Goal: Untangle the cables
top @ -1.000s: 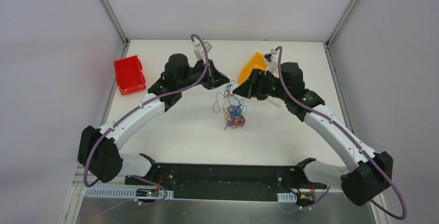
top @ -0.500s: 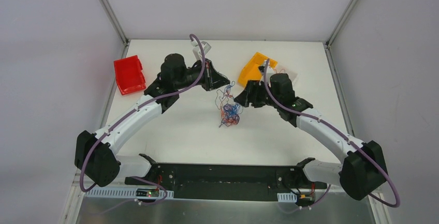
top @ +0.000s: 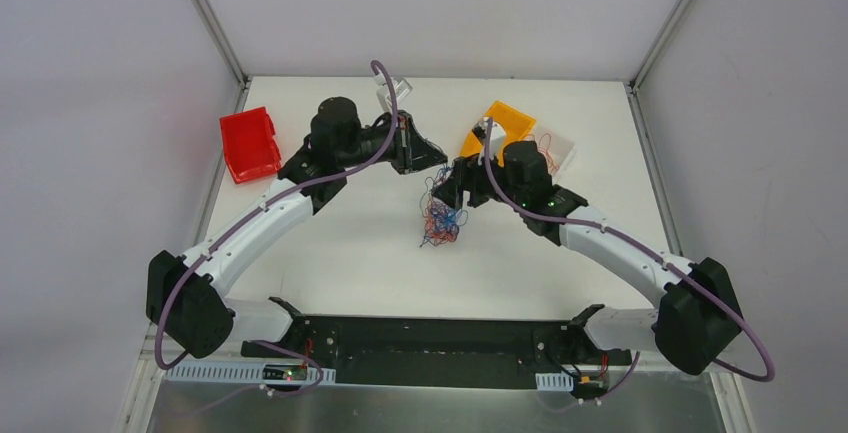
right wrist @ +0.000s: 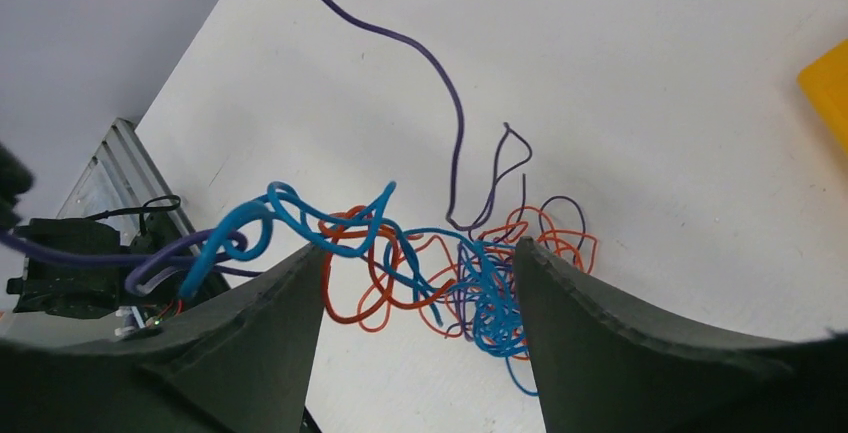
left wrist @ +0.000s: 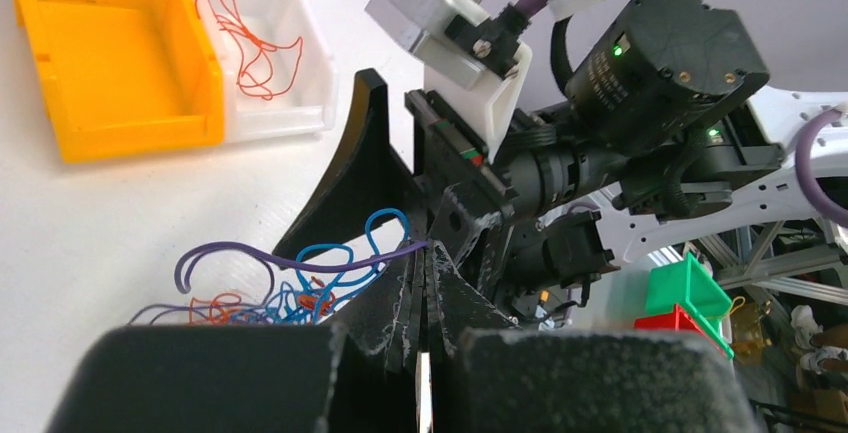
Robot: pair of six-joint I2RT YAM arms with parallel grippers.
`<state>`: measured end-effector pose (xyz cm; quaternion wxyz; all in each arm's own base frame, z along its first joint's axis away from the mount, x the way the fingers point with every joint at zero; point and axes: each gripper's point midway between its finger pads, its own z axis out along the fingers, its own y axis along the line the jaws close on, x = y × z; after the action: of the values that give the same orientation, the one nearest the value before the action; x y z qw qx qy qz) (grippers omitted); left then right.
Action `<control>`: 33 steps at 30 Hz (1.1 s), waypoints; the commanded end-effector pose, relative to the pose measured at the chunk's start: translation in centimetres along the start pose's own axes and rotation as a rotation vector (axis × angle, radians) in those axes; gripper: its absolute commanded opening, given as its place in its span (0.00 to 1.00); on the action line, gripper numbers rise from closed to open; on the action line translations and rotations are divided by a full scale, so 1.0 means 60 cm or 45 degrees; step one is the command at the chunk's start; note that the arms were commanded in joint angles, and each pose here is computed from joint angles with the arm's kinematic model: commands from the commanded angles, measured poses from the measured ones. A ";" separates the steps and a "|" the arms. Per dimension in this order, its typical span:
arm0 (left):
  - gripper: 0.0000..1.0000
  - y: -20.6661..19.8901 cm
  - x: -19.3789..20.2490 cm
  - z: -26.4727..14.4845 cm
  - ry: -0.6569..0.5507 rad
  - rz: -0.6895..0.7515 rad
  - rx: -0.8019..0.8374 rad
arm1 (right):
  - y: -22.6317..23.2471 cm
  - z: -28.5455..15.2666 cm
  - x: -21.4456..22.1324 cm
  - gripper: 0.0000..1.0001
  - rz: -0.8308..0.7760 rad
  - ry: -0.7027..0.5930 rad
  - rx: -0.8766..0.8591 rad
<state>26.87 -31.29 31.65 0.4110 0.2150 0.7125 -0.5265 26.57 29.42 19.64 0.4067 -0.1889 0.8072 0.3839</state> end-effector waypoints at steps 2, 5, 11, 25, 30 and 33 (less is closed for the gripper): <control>0.00 -0.044 -0.030 -0.002 0.005 0.083 0.105 | 0.009 0.009 -0.068 0.69 -0.149 -0.201 0.005; 0.00 -0.048 -0.029 -0.001 0.028 0.075 0.125 | 0.028 0.012 -0.072 0.63 -0.178 -0.228 -0.081; 0.00 -0.041 -0.026 0.003 0.045 0.072 0.112 | 0.039 0.013 -0.065 0.24 -0.152 -0.235 -0.129; 0.00 0.058 -0.138 -0.114 -0.236 0.158 -0.457 | -0.090 -0.012 0.094 0.00 0.165 0.061 0.330; 0.00 0.110 -0.158 -0.187 -0.353 0.129 -0.794 | -0.185 -0.064 0.106 0.00 0.403 0.019 0.665; 0.00 0.132 -0.162 -0.232 -0.385 0.149 -0.987 | -0.230 -0.097 0.114 0.00 0.559 -0.021 0.801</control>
<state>32.59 -19.26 35.35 0.5448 0.0653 0.7696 -0.3265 27.57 21.20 10.77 0.3661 0.0011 0.8961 0.2509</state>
